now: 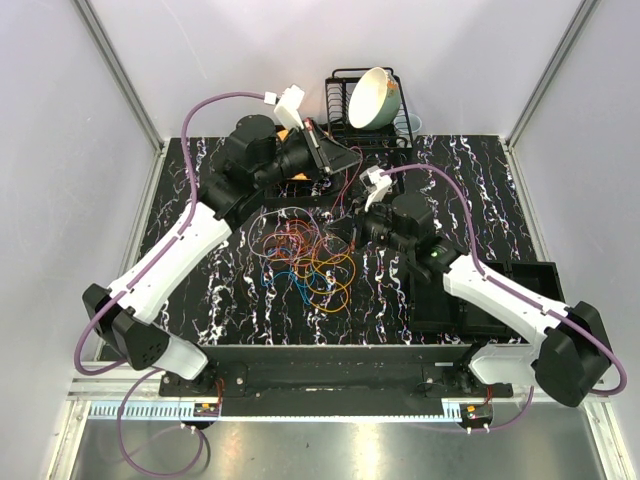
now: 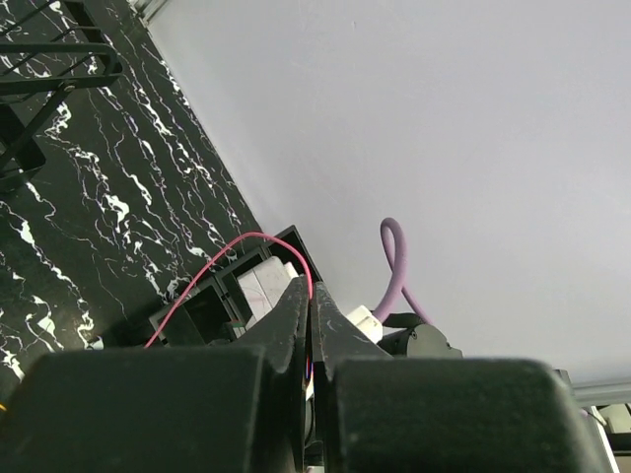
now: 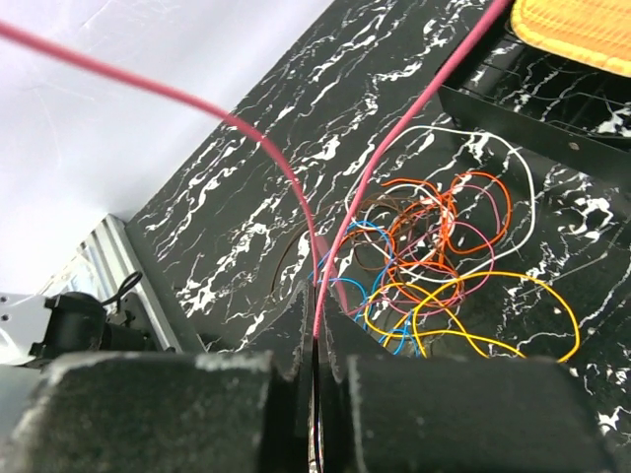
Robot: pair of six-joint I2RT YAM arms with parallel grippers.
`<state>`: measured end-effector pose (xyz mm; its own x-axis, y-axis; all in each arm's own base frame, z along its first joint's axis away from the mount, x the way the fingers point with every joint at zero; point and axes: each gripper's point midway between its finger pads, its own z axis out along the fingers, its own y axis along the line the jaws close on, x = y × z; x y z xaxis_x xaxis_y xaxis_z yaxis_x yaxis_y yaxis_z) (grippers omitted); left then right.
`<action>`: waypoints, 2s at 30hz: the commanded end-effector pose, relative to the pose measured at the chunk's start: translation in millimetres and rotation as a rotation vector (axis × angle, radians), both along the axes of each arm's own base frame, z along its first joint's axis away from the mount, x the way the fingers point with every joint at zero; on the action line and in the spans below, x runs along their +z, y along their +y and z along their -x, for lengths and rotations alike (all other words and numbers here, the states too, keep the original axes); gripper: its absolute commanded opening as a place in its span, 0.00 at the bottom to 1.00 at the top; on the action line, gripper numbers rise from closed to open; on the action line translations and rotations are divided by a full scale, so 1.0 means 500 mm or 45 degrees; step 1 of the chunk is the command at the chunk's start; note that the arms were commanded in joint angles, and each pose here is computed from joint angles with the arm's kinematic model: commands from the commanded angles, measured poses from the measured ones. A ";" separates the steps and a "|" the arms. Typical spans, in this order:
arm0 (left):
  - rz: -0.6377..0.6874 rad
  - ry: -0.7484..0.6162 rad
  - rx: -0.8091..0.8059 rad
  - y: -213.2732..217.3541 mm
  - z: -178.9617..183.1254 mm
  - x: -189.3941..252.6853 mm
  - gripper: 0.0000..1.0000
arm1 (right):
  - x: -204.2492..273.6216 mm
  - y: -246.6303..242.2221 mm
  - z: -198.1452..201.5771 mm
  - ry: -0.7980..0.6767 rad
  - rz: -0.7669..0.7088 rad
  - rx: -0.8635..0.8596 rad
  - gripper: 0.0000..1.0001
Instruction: Untangle the cables
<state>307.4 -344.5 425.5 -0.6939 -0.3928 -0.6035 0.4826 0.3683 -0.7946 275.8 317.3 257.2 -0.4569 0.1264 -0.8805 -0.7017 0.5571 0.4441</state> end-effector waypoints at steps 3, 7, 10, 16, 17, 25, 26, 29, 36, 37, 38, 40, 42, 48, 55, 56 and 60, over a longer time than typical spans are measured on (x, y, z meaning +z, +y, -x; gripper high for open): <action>0.104 -0.112 0.070 0.038 0.009 0.068 0.01 | 0.056 0.003 -0.016 -0.064 -0.054 -0.054 0.00; 0.071 -0.094 0.127 0.069 0.002 0.038 0.22 | 0.096 -0.018 -0.014 -0.091 -0.087 -0.114 0.00; 0.027 -0.066 0.158 0.104 -0.004 -0.002 0.85 | 0.133 -0.050 -0.017 -0.081 -0.058 -0.210 0.00; -0.200 -0.001 0.339 0.216 -0.008 -0.155 0.99 | 0.282 -0.129 -0.023 -0.158 -0.028 -0.420 0.00; -0.235 0.020 0.383 0.235 -0.012 -0.182 0.99 | 0.347 -0.140 -0.018 -0.211 -0.073 -0.439 0.00; -0.456 0.184 0.458 0.297 0.018 -0.392 0.99 | 0.573 -0.224 -0.005 -0.406 -0.095 -0.610 0.00; -0.477 0.190 0.477 0.304 0.018 -0.402 0.99 | 0.625 -0.246 0.011 -0.463 -0.136 -0.636 0.00; -0.549 0.213 0.492 0.321 0.030 -0.440 0.99 | 0.687 -0.299 0.034 -0.524 -0.155 -0.725 0.00; -0.651 0.244 0.577 0.361 0.042 -0.512 0.99 | 0.777 -0.413 0.103 -0.650 -0.182 -0.878 0.00; -0.634 0.236 0.571 0.357 0.038 -0.514 0.99 | 0.802 -0.436 0.126 -0.678 -0.215 -0.893 0.00; -0.634 0.258 0.540 0.349 0.045 -0.533 0.99 | 0.812 -0.448 0.135 -0.695 -0.215 -0.906 0.00; -0.620 0.252 0.515 0.336 0.043 -0.538 0.98 | 0.834 -0.476 0.156 -0.711 -0.231 -0.937 0.00; -0.645 0.262 0.500 0.326 0.043 -0.549 0.97 | 0.834 -0.487 0.161 -0.698 -0.225 -0.957 0.00; -0.729 0.247 0.486 0.315 0.037 -0.561 0.95 | 0.787 -0.513 0.156 -0.645 -0.131 -1.036 0.00; -0.825 0.244 0.531 0.346 0.045 -0.571 0.93 | 0.761 -0.545 0.160 -0.637 -0.057 -1.109 0.00; -0.830 0.232 0.537 0.348 0.045 -0.564 0.93 | 0.762 -0.548 0.159 -0.639 -0.051 -1.120 0.00; -0.871 0.260 0.581 0.373 0.065 -0.552 0.94 | 0.767 -0.570 0.162 -0.662 -0.019 -1.177 0.00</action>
